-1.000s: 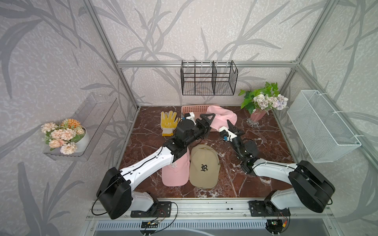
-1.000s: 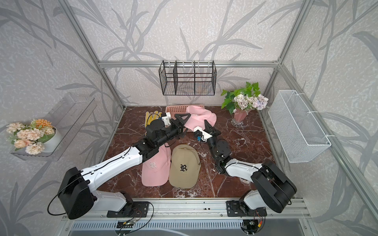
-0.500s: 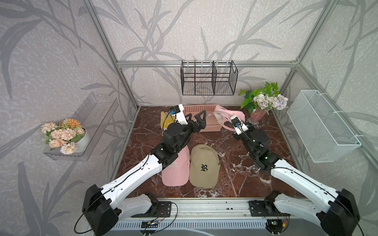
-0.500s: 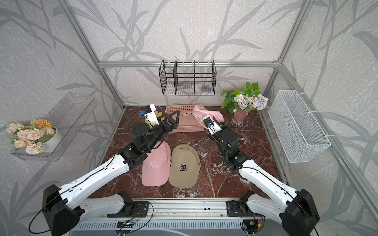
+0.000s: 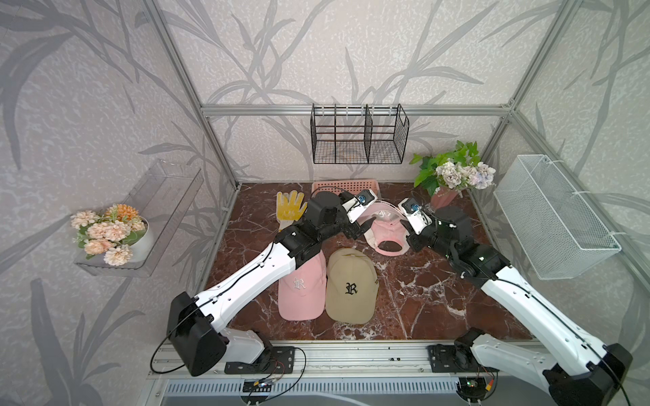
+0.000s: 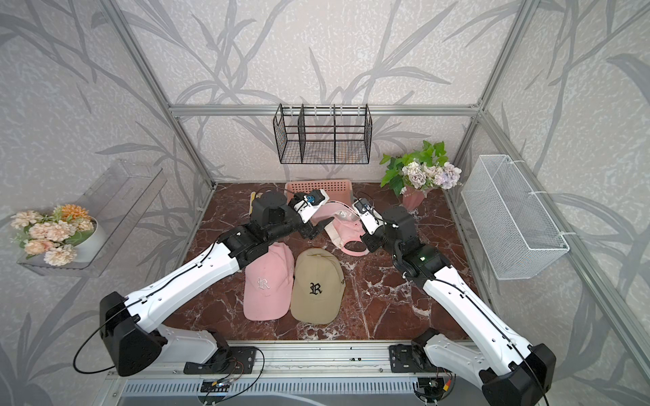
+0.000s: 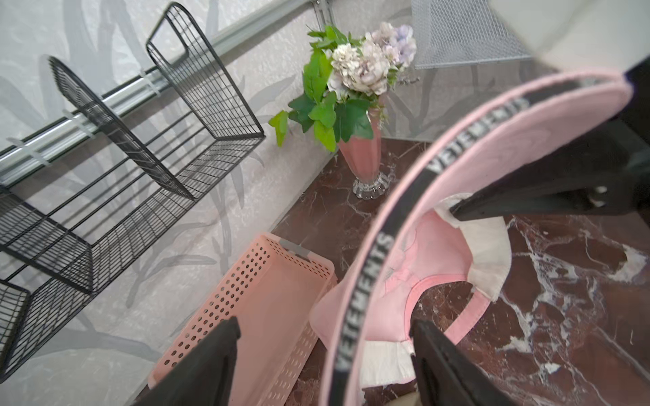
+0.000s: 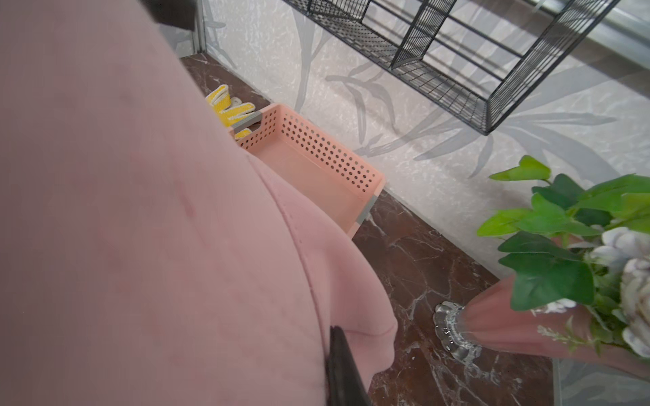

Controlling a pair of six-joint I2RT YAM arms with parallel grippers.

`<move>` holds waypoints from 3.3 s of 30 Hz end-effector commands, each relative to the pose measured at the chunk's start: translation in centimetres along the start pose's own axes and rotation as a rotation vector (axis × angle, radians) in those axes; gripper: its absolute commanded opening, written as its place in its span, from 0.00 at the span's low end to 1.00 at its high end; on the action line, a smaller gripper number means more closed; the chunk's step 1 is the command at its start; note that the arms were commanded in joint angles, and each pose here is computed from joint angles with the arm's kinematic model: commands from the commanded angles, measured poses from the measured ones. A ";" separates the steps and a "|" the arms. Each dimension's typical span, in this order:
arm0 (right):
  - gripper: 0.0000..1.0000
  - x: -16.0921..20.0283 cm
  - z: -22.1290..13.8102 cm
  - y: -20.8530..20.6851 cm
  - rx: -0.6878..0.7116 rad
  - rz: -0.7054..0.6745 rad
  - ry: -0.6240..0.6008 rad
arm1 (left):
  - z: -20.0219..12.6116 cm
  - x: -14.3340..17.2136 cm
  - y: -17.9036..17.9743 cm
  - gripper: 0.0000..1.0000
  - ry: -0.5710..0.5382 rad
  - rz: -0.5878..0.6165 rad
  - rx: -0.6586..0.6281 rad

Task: Turn the baseball cap inside out
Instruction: Turn over the baseball cap.

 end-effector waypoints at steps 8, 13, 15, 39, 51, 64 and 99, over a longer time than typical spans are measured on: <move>0.00 -1.0 -0.6 0.5 -0.084 0.019 -0.002 | 0.7 -0.8 -2.1 0.76 0.008 0.142 0.217; 0.00 -1.5 -0.8 0.5 -0.098 0.035 -0.029 | 1.5 -0.4 -2.4 0.39 0.027 0.126 0.242; 0.00 -1.5 -0.7 0.6 -0.106 0.043 -0.038 | 1.6 -0.6 -2.4 0.19 0.019 0.109 0.249; 0.23 5.0 0.6 -4.2 0.349 0.362 -0.193 | -2.9 -5.0 -1.1 0.00 -0.099 -0.025 0.217; 0.18 8.7 1.7 -4.7 0.482 0.435 -0.031 | -1.8 -5.9 0.6 0.00 -0.142 -0.230 0.111; 0.54 6.0 -0.3 -3.9 0.366 0.328 -0.152 | -0.9 -5.1 2.3 0.00 -0.133 -0.411 0.009; 0.48 3.4 5.9 7.2 -0.122 -0.187 -0.231 | -1.6 -8.1 0.7 0.00 -0.156 -0.630 0.278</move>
Point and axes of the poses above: each gripper's point midway between its finger pads, its own z axis out along the fingers, its own y axis along the line the jaws close on, x = y × z, the point moved 6 cm from there along -z, back along the fingers, and after that the axes turned 6 degrees about -z, right-handed, at the moved point
